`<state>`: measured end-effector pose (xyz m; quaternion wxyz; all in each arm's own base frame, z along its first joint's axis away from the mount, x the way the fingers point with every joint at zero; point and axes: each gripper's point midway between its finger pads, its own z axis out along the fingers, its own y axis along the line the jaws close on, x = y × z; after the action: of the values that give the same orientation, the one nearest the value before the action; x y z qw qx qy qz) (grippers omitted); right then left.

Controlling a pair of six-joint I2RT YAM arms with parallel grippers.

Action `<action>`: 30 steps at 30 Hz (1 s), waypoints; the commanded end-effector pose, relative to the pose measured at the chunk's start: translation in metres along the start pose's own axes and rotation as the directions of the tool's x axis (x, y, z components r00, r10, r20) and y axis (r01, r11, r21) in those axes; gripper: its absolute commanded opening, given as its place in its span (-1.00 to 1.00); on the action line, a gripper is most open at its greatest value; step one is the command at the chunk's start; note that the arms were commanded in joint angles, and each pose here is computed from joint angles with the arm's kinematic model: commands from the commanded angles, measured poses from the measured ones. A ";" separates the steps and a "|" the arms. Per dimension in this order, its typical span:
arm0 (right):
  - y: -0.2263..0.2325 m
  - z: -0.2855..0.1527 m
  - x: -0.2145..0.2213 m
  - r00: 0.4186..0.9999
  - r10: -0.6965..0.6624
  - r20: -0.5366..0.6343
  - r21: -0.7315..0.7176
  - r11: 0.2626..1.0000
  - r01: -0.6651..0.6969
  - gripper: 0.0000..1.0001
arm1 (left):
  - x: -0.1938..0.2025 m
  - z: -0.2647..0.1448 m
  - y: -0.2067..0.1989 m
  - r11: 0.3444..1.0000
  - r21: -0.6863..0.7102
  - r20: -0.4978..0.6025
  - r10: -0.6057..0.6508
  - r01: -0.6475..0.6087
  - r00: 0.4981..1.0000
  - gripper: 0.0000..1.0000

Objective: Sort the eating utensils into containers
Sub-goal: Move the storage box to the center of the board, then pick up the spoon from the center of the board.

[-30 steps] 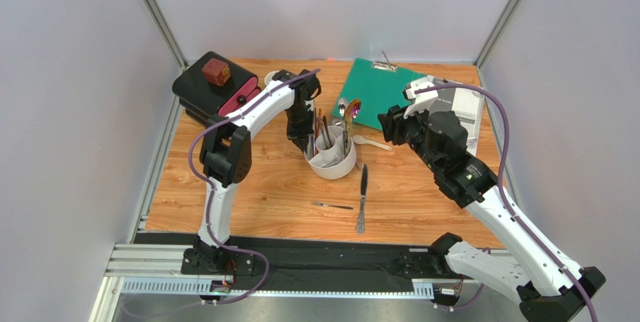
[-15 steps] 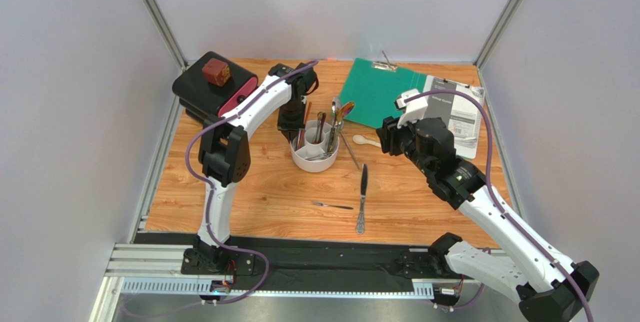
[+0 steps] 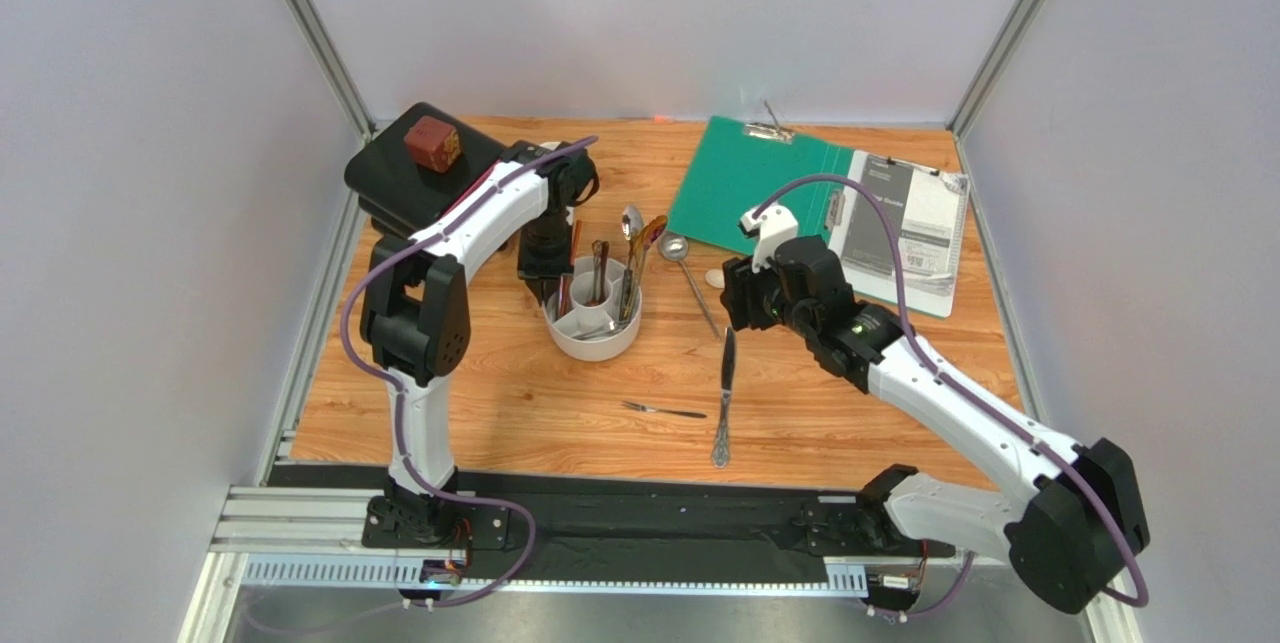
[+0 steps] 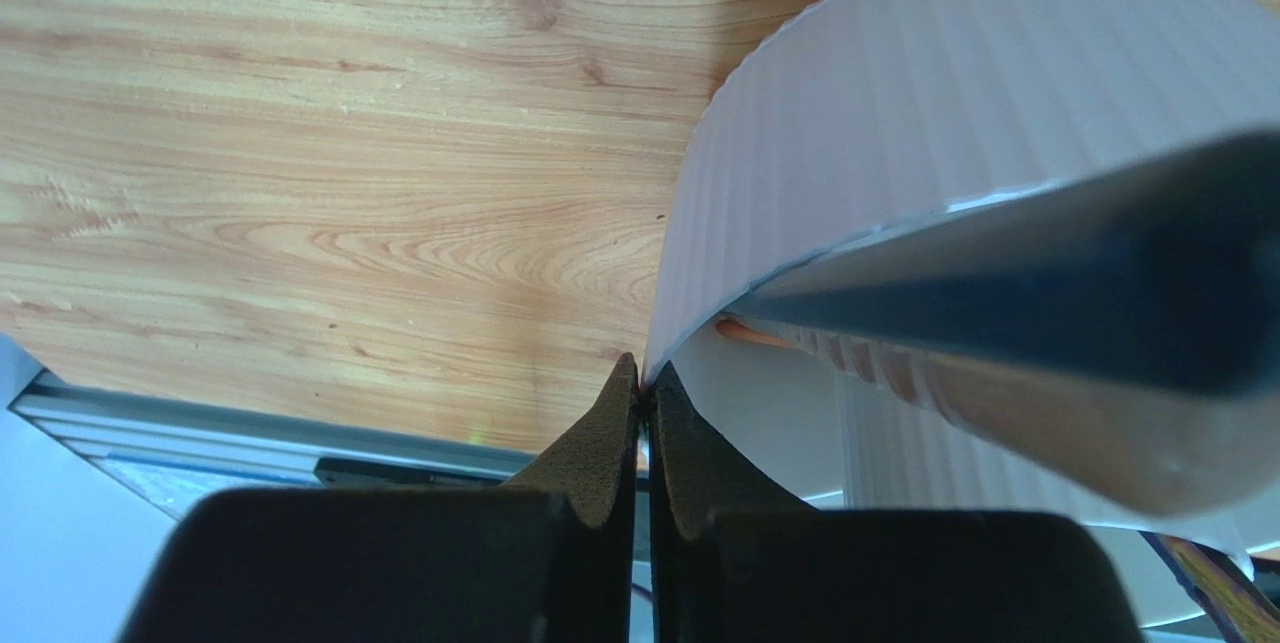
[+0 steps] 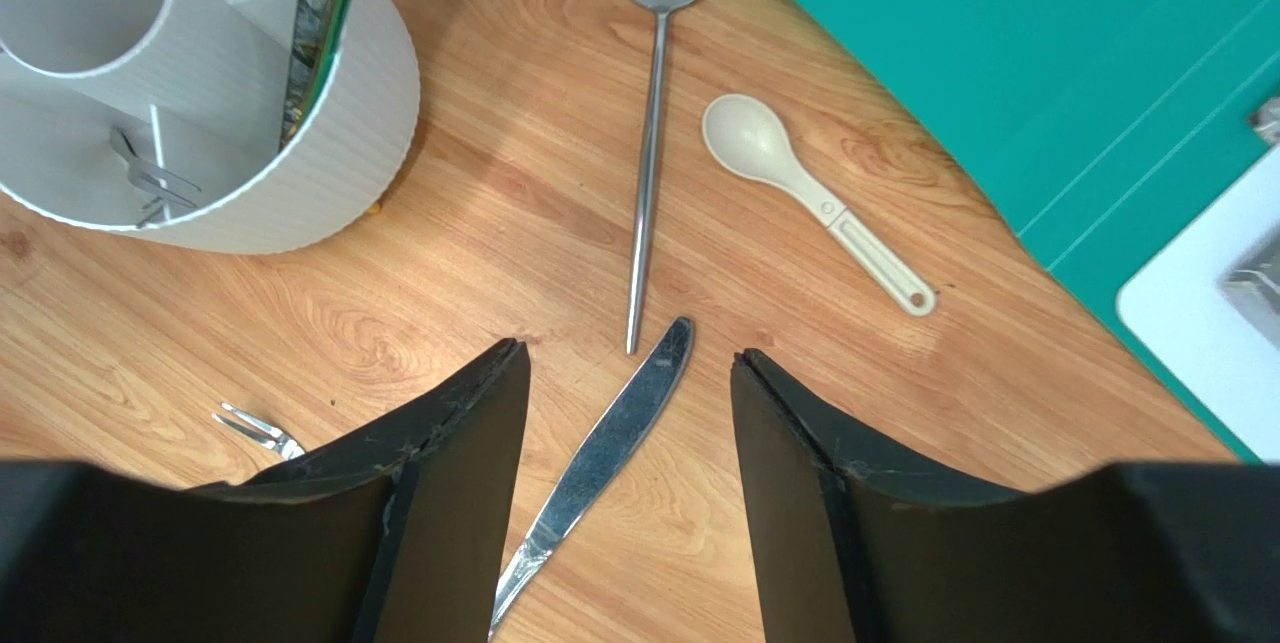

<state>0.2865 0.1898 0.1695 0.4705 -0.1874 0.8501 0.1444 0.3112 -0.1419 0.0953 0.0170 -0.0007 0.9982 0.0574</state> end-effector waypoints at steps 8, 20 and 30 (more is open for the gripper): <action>0.021 0.064 -0.023 0.999 -0.006 -0.033 -0.100 0.995 0.002 0.21 | -0.004 -0.023 0.006 1.000 0.027 0.088 0.008 -0.010 0.996 -0.60; 0.014 0.118 -0.012 0.990 -0.035 -0.135 -0.052 0.998 0.029 0.28 | -0.025 -0.075 0.042 0.991 0.063 0.281 -0.134 0.121 0.950 -0.29; 0.012 0.160 0.003 0.981 -0.033 -0.192 -0.029 0.999 0.028 0.29 | -0.025 -0.093 0.069 0.981 0.068 0.344 -0.192 0.180 0.919 -0.28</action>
<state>0.3741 0.2556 0.0709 0.3543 -0.2209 0.8999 0.1259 0.3320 -0.0906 0.1827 0.1689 -0.0755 0.9821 0.0364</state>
